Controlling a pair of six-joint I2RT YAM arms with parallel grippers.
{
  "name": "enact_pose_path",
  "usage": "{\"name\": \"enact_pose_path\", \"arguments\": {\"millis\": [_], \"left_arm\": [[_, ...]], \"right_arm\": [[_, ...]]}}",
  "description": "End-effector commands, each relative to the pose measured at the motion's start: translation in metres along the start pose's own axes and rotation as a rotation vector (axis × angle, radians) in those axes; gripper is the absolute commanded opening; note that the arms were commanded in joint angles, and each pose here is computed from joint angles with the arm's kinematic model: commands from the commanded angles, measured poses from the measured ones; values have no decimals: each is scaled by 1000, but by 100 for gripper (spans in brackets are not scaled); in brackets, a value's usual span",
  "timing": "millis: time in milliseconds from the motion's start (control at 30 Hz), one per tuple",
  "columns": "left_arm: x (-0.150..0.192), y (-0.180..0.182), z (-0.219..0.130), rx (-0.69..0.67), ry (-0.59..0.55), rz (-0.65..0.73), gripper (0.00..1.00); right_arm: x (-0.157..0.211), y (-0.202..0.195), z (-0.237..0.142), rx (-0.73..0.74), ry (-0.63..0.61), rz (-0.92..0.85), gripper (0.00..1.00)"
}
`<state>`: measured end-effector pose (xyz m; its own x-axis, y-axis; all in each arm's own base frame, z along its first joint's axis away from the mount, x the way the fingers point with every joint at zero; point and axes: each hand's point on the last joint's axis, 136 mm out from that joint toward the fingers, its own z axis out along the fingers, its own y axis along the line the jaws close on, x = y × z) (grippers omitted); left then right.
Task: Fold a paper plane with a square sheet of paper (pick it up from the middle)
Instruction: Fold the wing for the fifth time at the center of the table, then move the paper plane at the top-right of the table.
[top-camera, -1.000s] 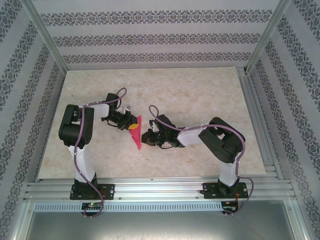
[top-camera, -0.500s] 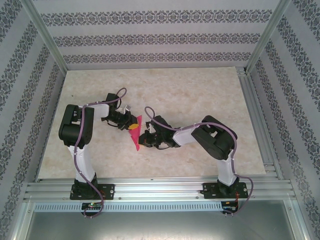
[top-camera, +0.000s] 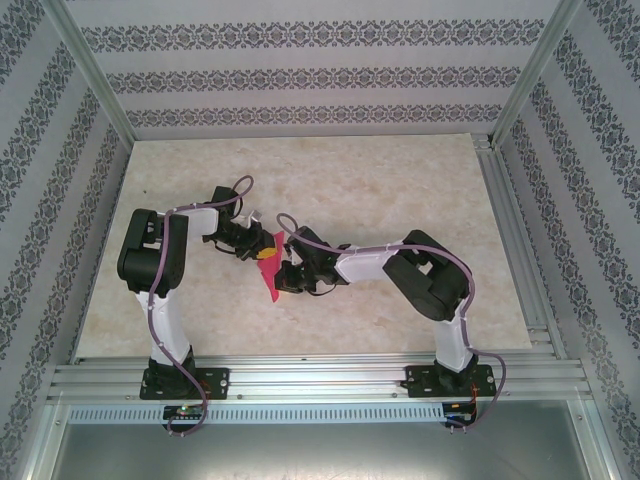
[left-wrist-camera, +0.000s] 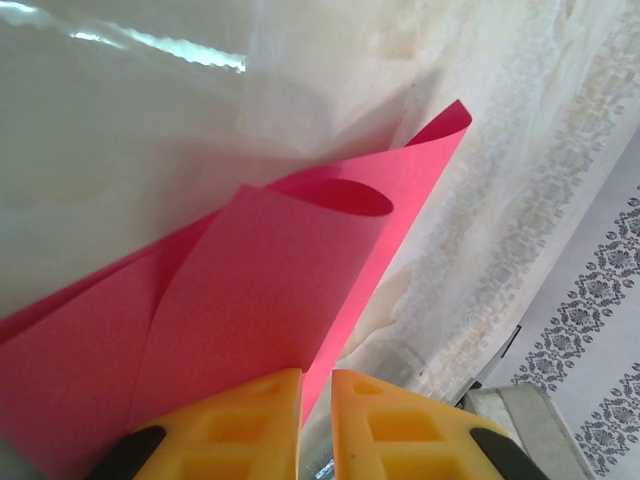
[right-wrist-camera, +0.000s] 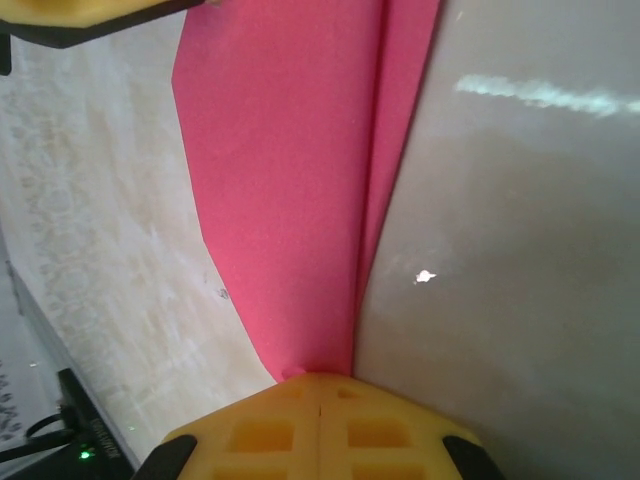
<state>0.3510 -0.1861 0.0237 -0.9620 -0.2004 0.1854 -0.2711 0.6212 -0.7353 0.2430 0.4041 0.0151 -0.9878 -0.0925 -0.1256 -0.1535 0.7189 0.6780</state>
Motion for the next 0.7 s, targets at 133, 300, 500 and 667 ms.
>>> {"name": "enact_pose_path", "arguments": {"millis": [133, 300, 500, 667], "left_arm": [[1, -1, -5, -43, -20, 32, 30], [0, -57, -39, 45, -76, 121, 48], [2, -103, -87, 55, -206, 207, 65], [-13, -42, -146, -232, -491, 3, 65]], "right_arm": [[-17, 10, -53, 134, -99, -157, 12], [-20, 23, -76, 183, -156, -268, 15], [-16, 55, -82, 203, -193, -407, 21], [-20, 75, -57, 218, -147, -465, 24]]}}
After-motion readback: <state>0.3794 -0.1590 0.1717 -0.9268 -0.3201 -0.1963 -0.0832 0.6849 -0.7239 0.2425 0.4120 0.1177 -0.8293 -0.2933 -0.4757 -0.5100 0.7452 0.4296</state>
